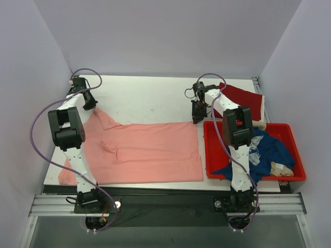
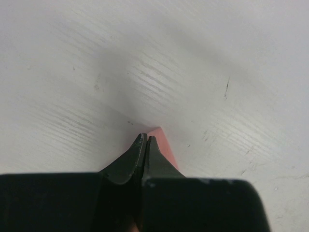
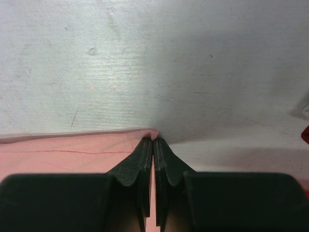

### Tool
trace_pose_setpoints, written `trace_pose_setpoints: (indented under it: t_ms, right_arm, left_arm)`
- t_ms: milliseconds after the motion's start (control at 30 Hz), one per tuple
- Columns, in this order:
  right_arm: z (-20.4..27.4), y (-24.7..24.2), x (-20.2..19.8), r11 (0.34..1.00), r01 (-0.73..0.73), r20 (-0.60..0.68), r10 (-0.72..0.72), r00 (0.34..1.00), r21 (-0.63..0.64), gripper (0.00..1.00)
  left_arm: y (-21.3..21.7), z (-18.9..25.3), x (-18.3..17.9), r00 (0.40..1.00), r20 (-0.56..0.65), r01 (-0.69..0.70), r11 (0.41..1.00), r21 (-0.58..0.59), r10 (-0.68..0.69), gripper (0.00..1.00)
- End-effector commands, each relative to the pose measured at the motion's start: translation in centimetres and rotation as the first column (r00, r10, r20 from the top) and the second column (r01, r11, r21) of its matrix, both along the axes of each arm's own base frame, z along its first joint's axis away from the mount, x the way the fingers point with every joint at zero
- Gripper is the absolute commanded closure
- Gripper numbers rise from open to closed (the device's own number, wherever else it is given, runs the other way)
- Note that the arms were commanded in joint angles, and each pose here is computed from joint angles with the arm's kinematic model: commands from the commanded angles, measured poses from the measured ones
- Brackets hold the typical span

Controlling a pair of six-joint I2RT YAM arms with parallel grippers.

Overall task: Fold and stack the t-shirts
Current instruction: Grap the side of the flattened tshirt furthest away from the robot with both arms

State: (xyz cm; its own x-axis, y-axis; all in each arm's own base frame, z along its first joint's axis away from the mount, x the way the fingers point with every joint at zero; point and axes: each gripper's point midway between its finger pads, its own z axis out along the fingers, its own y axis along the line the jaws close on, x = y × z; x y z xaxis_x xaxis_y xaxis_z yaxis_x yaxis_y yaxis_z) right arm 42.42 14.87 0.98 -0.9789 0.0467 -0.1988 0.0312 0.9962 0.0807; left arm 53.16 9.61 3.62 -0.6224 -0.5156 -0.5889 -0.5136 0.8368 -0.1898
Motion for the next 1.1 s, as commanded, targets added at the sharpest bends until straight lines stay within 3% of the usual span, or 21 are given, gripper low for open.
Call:
trace_pose_setpoints:
  t_ms: [0,367,633,800,867,933,967,1033,1067]
  right_arm:
    - [0.8,-0.3,-1.0,1.0,0.014,-0.038,-0.015,0.999,-0.017,1.0]
    - [3.5,-0.1,3.1,0.998,0.058,0.091,-0.055,0.994,-0.029,1.0]
    - [5.5,-0.2,7.1,0.993,0.118,0.18,-0.116,0.977,-0.001,1.0]
    - [8.0,0.8,8.6,0.997,0.064,0.242,-0.074,0.967,0.049,1.0]
    - [8.9,1.4,8.6,0.997,0.03,0.264,-0.046,0.963,0.065,1.0]
    - [8.9,1.8,7.9,0.998,0.007,0.26,-0.025,0.965,0.069,1.0]
    - [9.7,1.9,7.7,0.997,0.0,0.276,-0.021,0.961,0.076,1.0]
    - [9.2,2.0,6.7,0.997,-0.017,0.259,-0.002,0.966,0.072,1.0]
    - [10.1,2.2,6.5,0.996,-0.026,0.278,0.003,0.961,0.08,1.0]
  left_arm:
    - [0.4,2.4,1.0,0.999,0.05,0.016,1.0,0.012,-0.016,1.0]
    - [0.0,6.3,4.5,0.991,0.112,0.068,0.998,-0.008,-0.067,1.0]
    - [-0.5,10.9,7.9,0.969,0.233,0.102,0.992,-0.072,-0.083,1.0]
    - [-0.9,13.7,6.5,0.965,0.246,0.109,0.991,-0.081,-0.086,1.0]
    - [-0.9,12.9,4.9,0.973,0.215,0.1,0.991,-0.094,-0.078,1.0]
    - [-0.7,14.9,3.1,0.969,0.24,0.089,0.992,-0.091,-0.064,1.0]
    - [-0.9,13.3,1.8,0.977,0.205,0.08,0.991,-0.109,-0.056,1.0]
    - [-0.6,15.2,-0.1,0.971,0.236,0.07,0.99,-0.122,-0.039,1.0]
    - [-0.9,13.8,-1.4,0.978,0.203,0.066,0.988,-0.138,-0.037,1.0]
